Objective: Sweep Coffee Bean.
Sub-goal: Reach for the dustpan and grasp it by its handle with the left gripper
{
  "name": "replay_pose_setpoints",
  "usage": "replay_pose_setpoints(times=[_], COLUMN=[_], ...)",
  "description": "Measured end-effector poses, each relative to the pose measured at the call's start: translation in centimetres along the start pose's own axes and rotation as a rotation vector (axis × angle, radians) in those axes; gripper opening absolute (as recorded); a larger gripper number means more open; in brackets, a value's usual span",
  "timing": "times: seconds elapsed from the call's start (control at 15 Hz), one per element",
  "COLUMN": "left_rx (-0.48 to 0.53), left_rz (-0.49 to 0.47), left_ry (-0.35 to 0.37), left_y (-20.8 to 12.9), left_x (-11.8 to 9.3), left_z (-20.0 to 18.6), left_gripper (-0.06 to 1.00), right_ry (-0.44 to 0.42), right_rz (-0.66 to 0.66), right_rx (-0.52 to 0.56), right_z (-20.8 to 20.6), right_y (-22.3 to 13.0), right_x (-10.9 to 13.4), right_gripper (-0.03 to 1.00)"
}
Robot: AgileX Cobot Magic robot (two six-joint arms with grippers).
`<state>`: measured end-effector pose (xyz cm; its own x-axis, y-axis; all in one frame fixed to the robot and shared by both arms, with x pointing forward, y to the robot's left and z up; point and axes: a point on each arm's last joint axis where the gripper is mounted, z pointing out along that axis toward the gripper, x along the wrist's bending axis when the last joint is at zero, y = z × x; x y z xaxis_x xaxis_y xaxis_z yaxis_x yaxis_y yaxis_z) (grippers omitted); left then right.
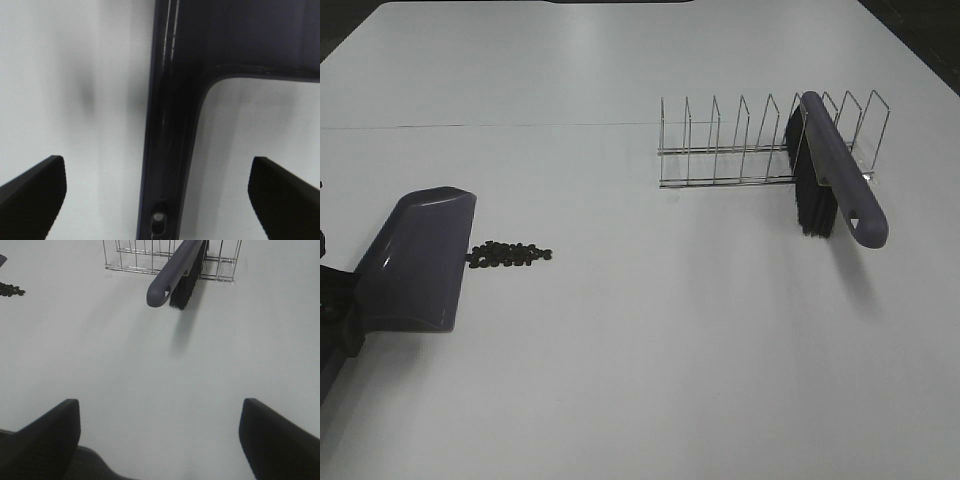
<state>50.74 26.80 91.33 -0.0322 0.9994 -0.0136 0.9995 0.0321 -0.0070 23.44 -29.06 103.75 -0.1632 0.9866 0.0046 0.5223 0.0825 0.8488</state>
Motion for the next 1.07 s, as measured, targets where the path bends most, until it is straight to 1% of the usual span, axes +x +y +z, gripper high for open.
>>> replay_pose_setpoints(times=[0.13, 0.27, 0.6, 1.07], left_rx=[-0.043, -0.055, 0.019, 0.007], left_rz=[-0.01, -0.019, -0.033, -0.025], left_ry=[-0.004, -0.012, -0.009, -0.005], left_y=[0.7, 1.0, 1.1, 1.3], left_x=[0.0, -0.1, -0.2, -0.2], left_z=[0.7, 1.3, 4.0, 4.0], left_gripper=[0.91, 0.91, 0.91, 0.89], right_ry=[0.0, 0.0, -0.001, -0.001], right_rz=[0.0, 0.0, 0.001, 0.001], right_rx=[0.0, 0.0, 0.0, 0.0], right_z=[0.0, 0.0, 0.0, 0.0], right_y=[0.0, 0.0, 0.0, 0.0], right_x=[0.0, 0.0, 0.0, 0.0], right_gripper=[0.76, 0.76, 0.76, 0.76])
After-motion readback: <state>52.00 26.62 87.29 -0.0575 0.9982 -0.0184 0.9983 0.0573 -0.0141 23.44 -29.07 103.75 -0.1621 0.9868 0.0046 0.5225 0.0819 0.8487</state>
